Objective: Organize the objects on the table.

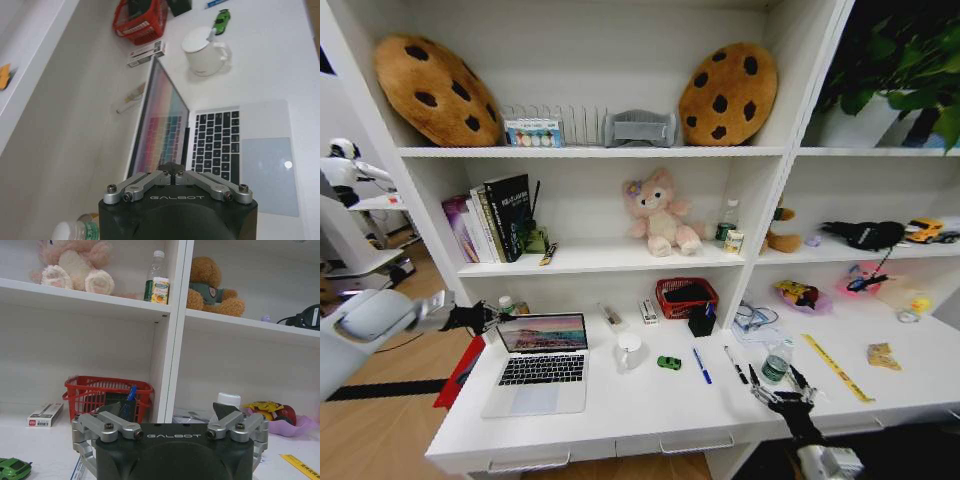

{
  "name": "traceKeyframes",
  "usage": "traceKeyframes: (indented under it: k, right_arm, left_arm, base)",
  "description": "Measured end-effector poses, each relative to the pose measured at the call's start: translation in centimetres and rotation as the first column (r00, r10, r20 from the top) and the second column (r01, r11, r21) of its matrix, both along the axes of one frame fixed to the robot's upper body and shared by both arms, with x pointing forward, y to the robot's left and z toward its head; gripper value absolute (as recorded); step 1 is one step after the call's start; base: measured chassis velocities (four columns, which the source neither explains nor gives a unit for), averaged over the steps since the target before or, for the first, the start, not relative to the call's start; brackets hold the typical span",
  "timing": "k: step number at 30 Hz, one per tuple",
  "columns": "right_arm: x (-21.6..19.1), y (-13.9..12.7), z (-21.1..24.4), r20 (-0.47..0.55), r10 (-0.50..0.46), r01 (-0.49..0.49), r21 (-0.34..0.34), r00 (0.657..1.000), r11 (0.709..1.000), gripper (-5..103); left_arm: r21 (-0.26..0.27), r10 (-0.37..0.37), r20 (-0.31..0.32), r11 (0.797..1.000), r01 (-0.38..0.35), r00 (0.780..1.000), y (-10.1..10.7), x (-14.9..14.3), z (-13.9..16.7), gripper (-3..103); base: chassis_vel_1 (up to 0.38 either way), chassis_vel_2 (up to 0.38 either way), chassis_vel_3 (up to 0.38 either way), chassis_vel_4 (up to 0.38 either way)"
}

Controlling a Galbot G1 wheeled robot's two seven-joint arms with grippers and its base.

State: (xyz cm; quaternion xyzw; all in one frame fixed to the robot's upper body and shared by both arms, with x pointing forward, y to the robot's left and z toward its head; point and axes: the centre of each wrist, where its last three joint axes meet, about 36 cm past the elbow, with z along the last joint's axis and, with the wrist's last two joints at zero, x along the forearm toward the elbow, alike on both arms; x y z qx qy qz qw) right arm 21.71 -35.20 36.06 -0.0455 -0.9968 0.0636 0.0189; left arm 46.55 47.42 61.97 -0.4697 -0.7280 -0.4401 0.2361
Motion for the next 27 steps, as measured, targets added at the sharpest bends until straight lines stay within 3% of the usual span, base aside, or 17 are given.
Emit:
traceKeyframes:
  k: [1,3,4,6,7,9,13,15,17,19,21,24,27]
  right_arm:
    - [0.0,0.2,0.0,-0.001,0.002,-0.002,0.001,1.000,1.000,100]
    - [0.0,0.6,-0.1,-0.001,0.008,-0.008,0.004,1.000,1.000,100]
    - [0.0,0.6,-0.1,-0.001,0.008,-0.008,0.004,1.000,1.000,100]
    - [0.1,0.7,0.0,0.001,0.012,-0.012,0.002,1.000,1.000,100]
    - [0.1,0.7,0.0,0.001,0.012,-0.012,0.002,1.000,1.000,100]
    - [0.1,0.5,0.0,0.000,0.009,-0.009,-0.001,1.000,1.000,100]
    - [-0.1,0.3,-0.3,-0.007,0.002,-0.002,0.000,1.000,1.000,100]
    - [-0.2,0.3,-0.6,-0.012,-0.001,0.001,0.002,1.000,1.000,100]
    - [-0.1,0.3,-0.6,-0.012,0.000,0.000,0.003,1.000,1.000,100]
    - [0.0,0.3,-0.6,-0.010,0.001,-0.001,0.003,1.000,1.000,100]
    - [0.0,0.2,-0.8,-0.012,-0.004,0.004,0.003,1.000,1.000,100]
    - [-0.1,0.1,-1.0,-0.017,-0.009,0.009,0.004,1.000,1.000,100]
    - [-0.4,0.4,-1.5,-0.025,-0.014,0.014,0.011,1.000,1.000,100]
  left_arm:
    - [0.001,-0.023,0.006,1.000,0.023,1.000,-0.6,-0.2,0.1,0]
    - [-0.047,0.002,0.049,0.999,0.001,0.999,-1.3,-0.3,0.3,0]
    - [-0.047,0.002,0.049,0.999,0.001,0.999,-1.3,-0.3,0.3,0]
    - [-0.103,0.088,0.111,0.992,-0.077,0.990,-0.9,0.3,0.4,0]
    - [-0.103,0.088,0.111,0.992,-0.077,0.990,-0.9,0.3,0.4,0]
    - [-0.118,0.156,0.146,0.983,-0.139,0.977,-0.6,0.7,-0.2,0]
    - [-0.117,0.231,0.196,0.970,-0.211,0.953,-0.4,0.9,-1.6,0]
    - [-0.095,0.304,0.239,0.952,-0.290,0.922,0.3,1.2,-4.0,0]
    - [-0.072,0.311,0.244,0.950,-0.303,0.919,0.6,1.3,-4.7,0]
    - [-0.047,0.301,0.229,0.953,-0.299,0.926,0.9,1.5,-5.0,0]
    - [0.018,0.226,0.161,0.973,-0.232,0.961,1.5,1.6,-4.1,0]
    - [0.058,0.182,0.118,0.980,-0.190,0.976,1.9,1.5,-3.2,0]
    - [0.118,0.090,0.005,0.989,-0.090,0.996,2.3,1.1,-2.2,0]
  base:
    - [0.000,0.000,0.000,0.000]
    - [0.000,0.000,0.000,0.000]
    - [0.000,0.000,0.000,0.000]
    - [0.000,0.000,0.000,0.000]
    - [0.000,0.000,0.000,0.000]
    - [0.000,0.000,0.000,0.000]
    - [0.000,0.000,0.000,0.000]
    - [0.000,0.000,0.000,0.000]
    - [0.000,0.000,0.000,0.000]
    - [0.000,0.000,0.000,0.000]
    - [0.000,0.000,0.000,0.000]
    - [0.000,0.000,0.000,0.000]
    - [0.000,0.000,0.000,0.000]
